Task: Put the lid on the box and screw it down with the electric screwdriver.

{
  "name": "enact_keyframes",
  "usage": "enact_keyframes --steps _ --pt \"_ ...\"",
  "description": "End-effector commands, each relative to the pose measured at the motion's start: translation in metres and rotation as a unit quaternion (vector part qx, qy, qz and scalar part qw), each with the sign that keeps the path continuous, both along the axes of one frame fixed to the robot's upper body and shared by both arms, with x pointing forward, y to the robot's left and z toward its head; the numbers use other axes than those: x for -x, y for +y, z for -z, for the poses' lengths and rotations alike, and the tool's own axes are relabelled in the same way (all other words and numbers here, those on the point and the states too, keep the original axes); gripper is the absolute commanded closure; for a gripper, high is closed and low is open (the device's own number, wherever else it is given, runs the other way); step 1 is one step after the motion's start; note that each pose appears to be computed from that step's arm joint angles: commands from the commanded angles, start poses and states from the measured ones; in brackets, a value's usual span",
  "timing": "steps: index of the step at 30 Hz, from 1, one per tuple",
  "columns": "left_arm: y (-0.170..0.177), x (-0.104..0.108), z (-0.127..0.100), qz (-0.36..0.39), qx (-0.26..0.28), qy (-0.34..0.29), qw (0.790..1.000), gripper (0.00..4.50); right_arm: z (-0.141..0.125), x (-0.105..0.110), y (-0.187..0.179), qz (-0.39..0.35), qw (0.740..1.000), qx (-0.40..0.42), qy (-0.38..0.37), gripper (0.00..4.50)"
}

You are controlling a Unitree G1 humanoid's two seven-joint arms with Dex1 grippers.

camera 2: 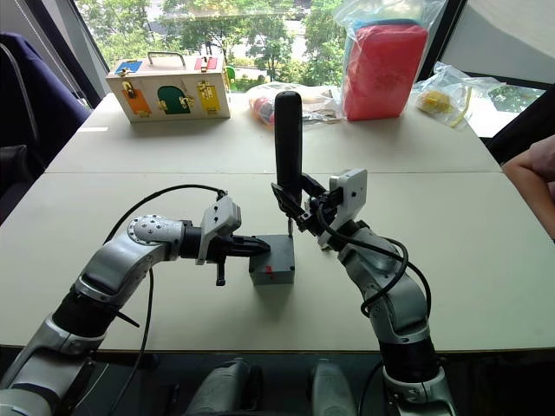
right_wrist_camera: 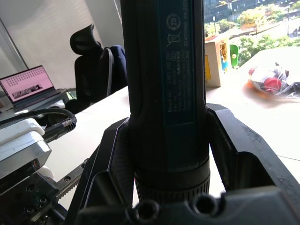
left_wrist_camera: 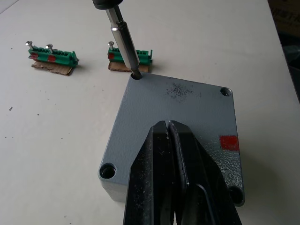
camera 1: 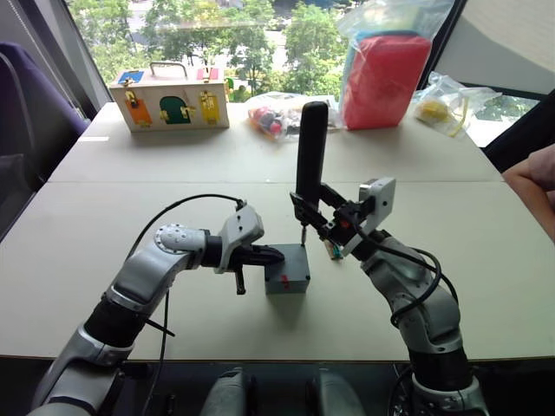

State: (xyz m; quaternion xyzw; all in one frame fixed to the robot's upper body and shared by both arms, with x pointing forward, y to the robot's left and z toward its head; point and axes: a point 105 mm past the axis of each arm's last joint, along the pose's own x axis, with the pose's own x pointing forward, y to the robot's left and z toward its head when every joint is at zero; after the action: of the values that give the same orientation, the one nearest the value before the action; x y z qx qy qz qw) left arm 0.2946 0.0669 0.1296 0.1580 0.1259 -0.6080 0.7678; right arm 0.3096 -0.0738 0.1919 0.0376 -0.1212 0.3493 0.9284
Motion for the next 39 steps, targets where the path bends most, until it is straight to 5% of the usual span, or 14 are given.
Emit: enact_keyframes --steps 1,19,39 --pt "0.002 0.002 0.01 -0.004 -0.017 0.013 1.0 4.5 0.001 0.002 0.008 -0.005 1.0 -0.005 -0.01 2.64" --pt "0.005 0.004 0.019 0.001 -0.036 0.02 0.999 4.5 0.069 0.01 -0.012 0.013 0.994 0.068 0.083 2.64" --pt "0.0 0.003 0.021 0.007 -0.035 0.018 0.999 4.5 0.057 0.011 -0.008 0.009 0.996 0.069 0.061 2.64"
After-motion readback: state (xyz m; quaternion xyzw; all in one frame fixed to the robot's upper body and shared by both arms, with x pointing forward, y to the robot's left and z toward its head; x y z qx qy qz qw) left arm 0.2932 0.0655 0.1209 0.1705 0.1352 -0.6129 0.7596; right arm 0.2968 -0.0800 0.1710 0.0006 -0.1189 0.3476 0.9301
